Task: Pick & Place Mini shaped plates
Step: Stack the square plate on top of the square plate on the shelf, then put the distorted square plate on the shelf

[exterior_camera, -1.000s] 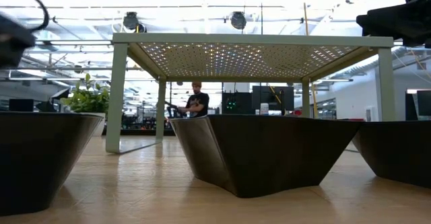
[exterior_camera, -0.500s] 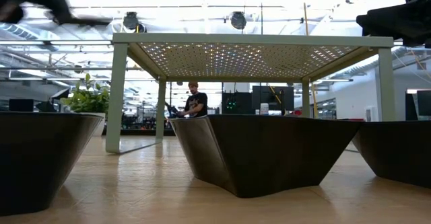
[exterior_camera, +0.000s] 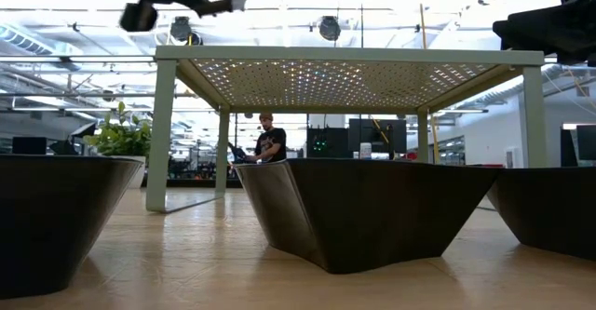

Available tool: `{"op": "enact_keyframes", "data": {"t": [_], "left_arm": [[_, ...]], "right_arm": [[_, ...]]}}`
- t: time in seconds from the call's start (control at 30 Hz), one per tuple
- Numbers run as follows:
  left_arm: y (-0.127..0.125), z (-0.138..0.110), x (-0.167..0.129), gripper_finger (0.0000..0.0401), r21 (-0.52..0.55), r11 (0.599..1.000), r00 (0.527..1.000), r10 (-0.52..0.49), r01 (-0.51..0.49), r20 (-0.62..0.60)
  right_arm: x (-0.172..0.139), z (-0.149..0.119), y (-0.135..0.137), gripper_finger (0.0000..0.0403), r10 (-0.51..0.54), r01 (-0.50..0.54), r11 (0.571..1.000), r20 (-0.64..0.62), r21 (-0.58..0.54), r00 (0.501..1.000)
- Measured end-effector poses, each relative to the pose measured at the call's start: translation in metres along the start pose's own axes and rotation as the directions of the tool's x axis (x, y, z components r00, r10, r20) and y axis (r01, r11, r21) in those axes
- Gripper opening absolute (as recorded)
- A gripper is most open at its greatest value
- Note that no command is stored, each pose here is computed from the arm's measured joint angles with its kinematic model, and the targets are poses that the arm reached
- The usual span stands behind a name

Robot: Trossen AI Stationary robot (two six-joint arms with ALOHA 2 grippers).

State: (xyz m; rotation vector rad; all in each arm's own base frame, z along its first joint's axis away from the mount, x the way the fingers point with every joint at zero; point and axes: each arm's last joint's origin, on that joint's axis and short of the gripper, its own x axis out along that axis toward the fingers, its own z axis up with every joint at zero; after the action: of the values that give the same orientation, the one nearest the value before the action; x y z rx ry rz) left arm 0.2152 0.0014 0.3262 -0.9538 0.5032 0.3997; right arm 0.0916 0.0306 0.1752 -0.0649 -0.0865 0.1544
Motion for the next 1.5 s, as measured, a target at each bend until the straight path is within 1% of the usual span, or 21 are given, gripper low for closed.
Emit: {"op": "enact_keyframes", "data": {"t": [0.13,0.27,0.47,0.7,1.0,1.13,1.2,1.3,1.37,1.43,1.5], "left_arm": [[0.004,0.023,0.014,0.0006,0.039,0.999,0.999,0.001,0.000,-0.047],[0.006,0.035,0.035,0.0005,0.083,0.996,0.994,0.017,-0.009,-0.104],[0.011,0.041,0.064,0.0012,0.107,0.994,0.988,0.032,-0.016,-0.154],[0.016,0.039,0.079,0.0004,0.130,0.991,0.981,0.068,-0.044,-0.184],[0.016,0.039,0.079,0.0044,0.161,0.986,0.981,0.067,-0.037,-0.183],[0.016,0.039,0.079,0.0052,0.191,0.981,0.981,0.069,-0.033,-0.180],[0.015,0.039,0.076,0.0052,0.215,0.977,0.981,0.057,-0.016,-0.185],[0.011,0.041,0.059,0.0051,0.235,0.971,0.982,-0.004,0.049,-0.188],[0.006,0.039,0.042,0.0051,0.245,0.967,0.985,-0.031,0.073,-0.169],[-0.002,0.034,0.026,0.0051,0.276,0.957,0.989,-0.059,0.094,-0.133],[-0.012,0.024,0.007,0.0051,0.324,0.938,0.990,-0.096,0.126,-0.108]], "right_arm": [[0.000,0.000,0.000,0.0075,0.000,0.000,1.000,0.000,0.000,1.000],[0.000,0.000,0.000,0.0075,0.000,0.000,1.000,0.000,0.000,1.000],[0.000,0.000,0.000,0.0075,0.000,0.000,1.000,0.000,0.000,1.000],[0.000,0.000,0.000,0.0075,0.000,0.000,1.000,0.000,0.000,1.000],[0.000,0.000,0.000,0.0075,0.000,0.000,1.000,0.000,0.000,1.000],[0.000,0.000,0.000,0.0075,0.000,0.000,1.000,0.000,0.000,1.000],[0.000,0.000,0.000,0.0075,0.000,0.000,1.000,0.000,0.000,1.000],[0.000,0.000,0.000,0.0075,0.000,0.000,1.000,0.000,0.000,1.000],[0.000,0.000,0.000,0.0075,0.000,0.000,1.000,0.000,0.000,1.000],[0.000,0.000,0.000,0.0075,0.000,0.000,1.000,0.000,0.000,1.000],[0.000,0.000,0.000,0.0075,0.000,0.000,1.000,0.000,0.000,1.000]]}}
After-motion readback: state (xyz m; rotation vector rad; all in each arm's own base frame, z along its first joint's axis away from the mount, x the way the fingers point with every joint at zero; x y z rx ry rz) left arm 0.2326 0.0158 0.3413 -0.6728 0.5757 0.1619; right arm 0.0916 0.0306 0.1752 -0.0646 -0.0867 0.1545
